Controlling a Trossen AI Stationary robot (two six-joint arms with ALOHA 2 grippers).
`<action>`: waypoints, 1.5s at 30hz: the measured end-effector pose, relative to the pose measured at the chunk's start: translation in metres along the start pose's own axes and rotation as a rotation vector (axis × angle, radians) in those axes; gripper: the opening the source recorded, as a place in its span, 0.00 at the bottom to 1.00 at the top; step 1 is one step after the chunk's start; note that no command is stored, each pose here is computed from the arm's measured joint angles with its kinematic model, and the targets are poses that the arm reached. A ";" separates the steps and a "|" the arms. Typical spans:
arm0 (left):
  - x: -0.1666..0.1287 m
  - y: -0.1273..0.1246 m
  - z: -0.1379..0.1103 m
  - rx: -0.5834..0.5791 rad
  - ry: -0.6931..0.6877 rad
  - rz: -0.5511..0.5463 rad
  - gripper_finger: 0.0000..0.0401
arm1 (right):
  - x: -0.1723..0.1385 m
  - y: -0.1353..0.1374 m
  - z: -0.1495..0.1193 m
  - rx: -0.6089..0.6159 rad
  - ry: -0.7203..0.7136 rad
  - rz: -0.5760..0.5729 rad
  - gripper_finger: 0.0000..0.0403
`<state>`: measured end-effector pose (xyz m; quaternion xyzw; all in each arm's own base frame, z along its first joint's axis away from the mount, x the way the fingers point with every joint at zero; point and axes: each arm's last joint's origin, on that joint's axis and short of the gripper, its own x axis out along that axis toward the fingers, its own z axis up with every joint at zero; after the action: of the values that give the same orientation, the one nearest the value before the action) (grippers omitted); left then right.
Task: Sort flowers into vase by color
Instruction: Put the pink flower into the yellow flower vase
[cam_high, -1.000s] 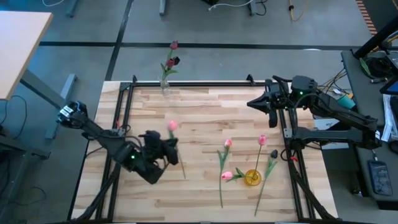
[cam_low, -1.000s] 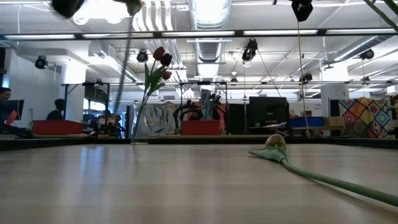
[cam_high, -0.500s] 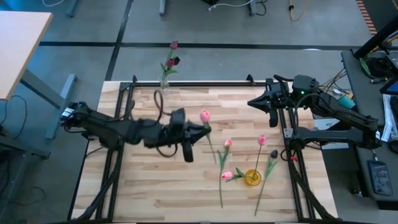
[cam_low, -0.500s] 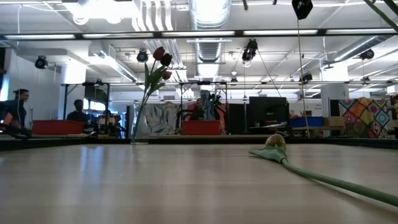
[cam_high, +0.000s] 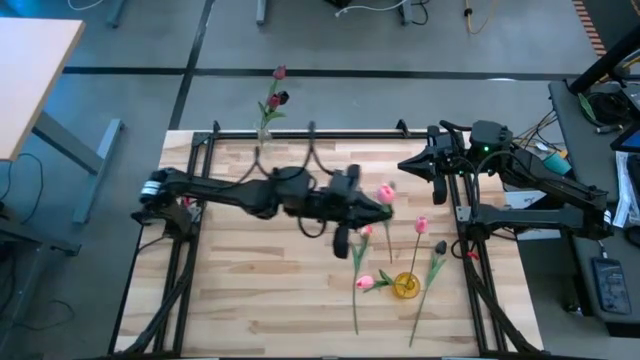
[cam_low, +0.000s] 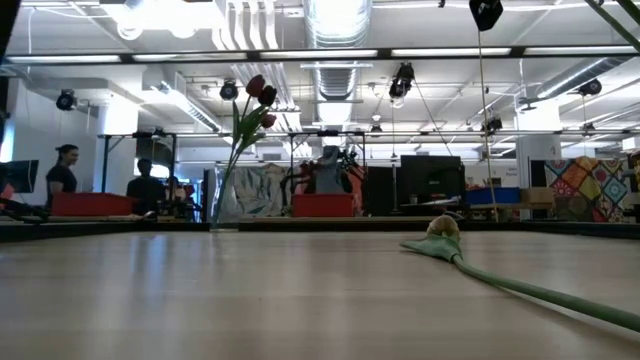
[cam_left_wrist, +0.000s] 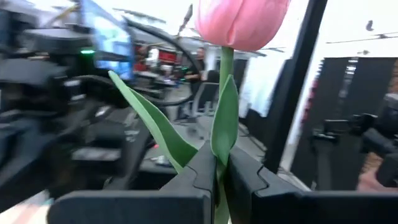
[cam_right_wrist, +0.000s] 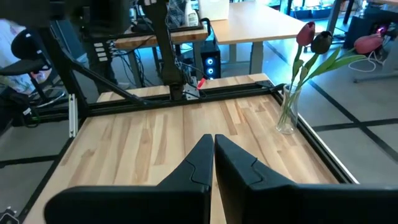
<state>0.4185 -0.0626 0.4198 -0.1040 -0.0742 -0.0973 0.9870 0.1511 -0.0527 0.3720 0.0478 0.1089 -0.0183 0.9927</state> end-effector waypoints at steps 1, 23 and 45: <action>0.007 0.000 -0.001 0.002 0.000 -0.023 0.00 | 0.000 0.000 0.000 -0.001 0.000 -0.001 0.02; 0.070 0.013 -0.062 -0.007 0.009 -0.118 0.00 | 0.000 0.000 0.000 -0.032 -0.001 -0.010 0.02; 0.070 0.023 -0.119 -0.009 0.023 -0.143 0.00 | 0.000 -0.001 0.000 -0.039 -0.001 -0.026 0.02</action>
<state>0.5065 -0.0791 0.3121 -0.1015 -0.0696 -0.1693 0.9778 0.1509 -0.0534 0.3720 0.0272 0.1096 -0.0291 0.9932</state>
